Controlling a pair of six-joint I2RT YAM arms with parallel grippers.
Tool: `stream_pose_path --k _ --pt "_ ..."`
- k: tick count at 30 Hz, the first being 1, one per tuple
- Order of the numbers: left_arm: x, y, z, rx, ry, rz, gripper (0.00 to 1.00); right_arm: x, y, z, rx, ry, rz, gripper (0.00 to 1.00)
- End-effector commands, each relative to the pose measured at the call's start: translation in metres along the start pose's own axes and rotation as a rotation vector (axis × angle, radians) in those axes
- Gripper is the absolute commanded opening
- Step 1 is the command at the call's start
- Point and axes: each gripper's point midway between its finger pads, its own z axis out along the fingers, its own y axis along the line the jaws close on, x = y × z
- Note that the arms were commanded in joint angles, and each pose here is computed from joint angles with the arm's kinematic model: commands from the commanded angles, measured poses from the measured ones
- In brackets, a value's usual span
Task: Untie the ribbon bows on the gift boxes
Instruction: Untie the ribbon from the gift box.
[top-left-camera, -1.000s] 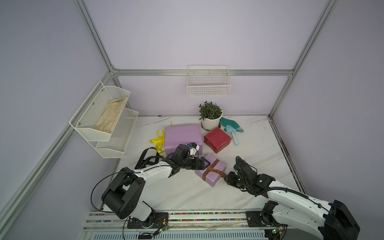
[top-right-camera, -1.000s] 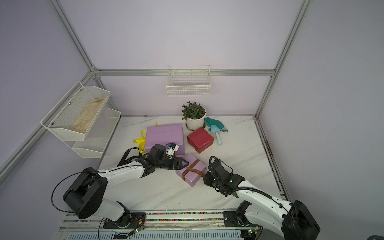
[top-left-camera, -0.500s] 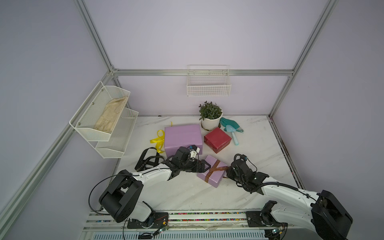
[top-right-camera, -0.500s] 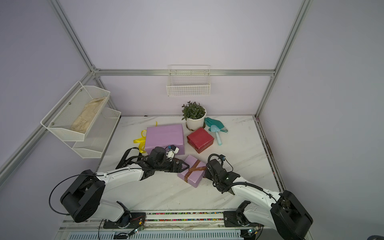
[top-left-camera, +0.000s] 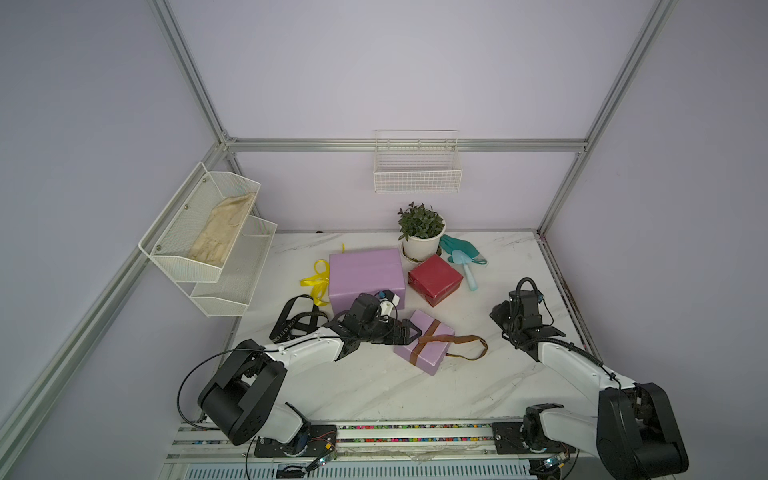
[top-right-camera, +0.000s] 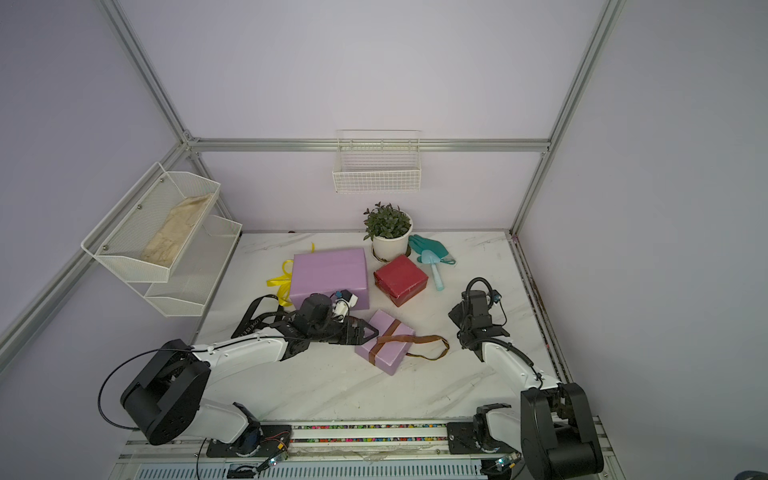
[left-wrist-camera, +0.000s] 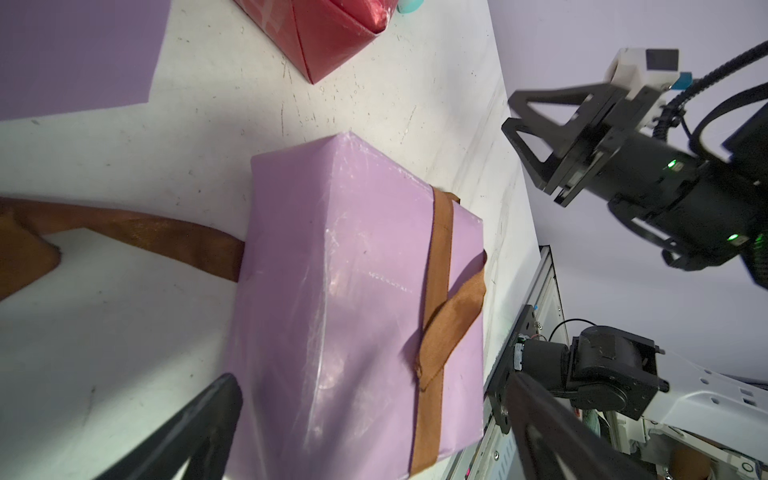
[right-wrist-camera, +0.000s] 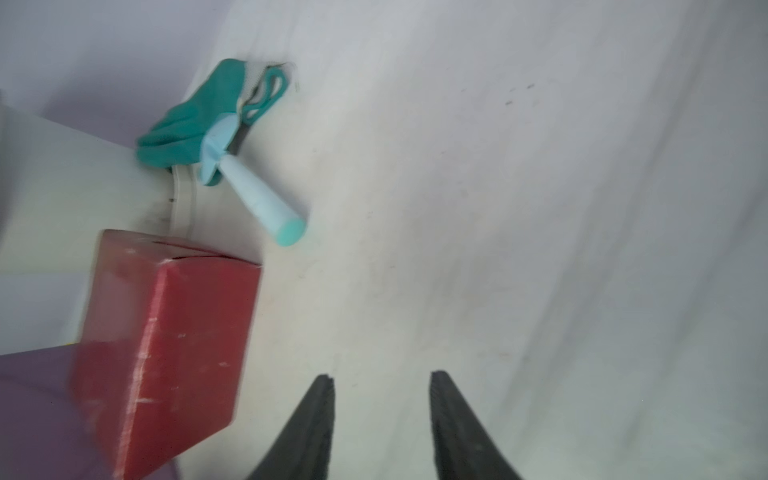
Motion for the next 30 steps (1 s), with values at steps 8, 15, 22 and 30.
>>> stream_pose_path --k 8,15,22,30 --pt "-0.020 -0.011 0.000 0.014 -0.058 0.039 1.00 0.077 0.047 -0.055 -0.280 0.369 -0.035 0.59" --pt "-0.025 -0.015 0.008 0.031 -0.042 0.079 1.00 0.124 0.040 -0.095 -0.319 0.521 0.052 0.63" --pt "-0.017 -0.014 0.007 0.043 -0.025 0.076 1.00 0.158 0.063 -0.092 -0.365 0.590 0.064 0.65" --pt "-0.003 -0.010 -0.005 0.037 -0.032 0.050 1.00 0.171 0.065 -0.066 -0.326 0.594 0.030 0.62"
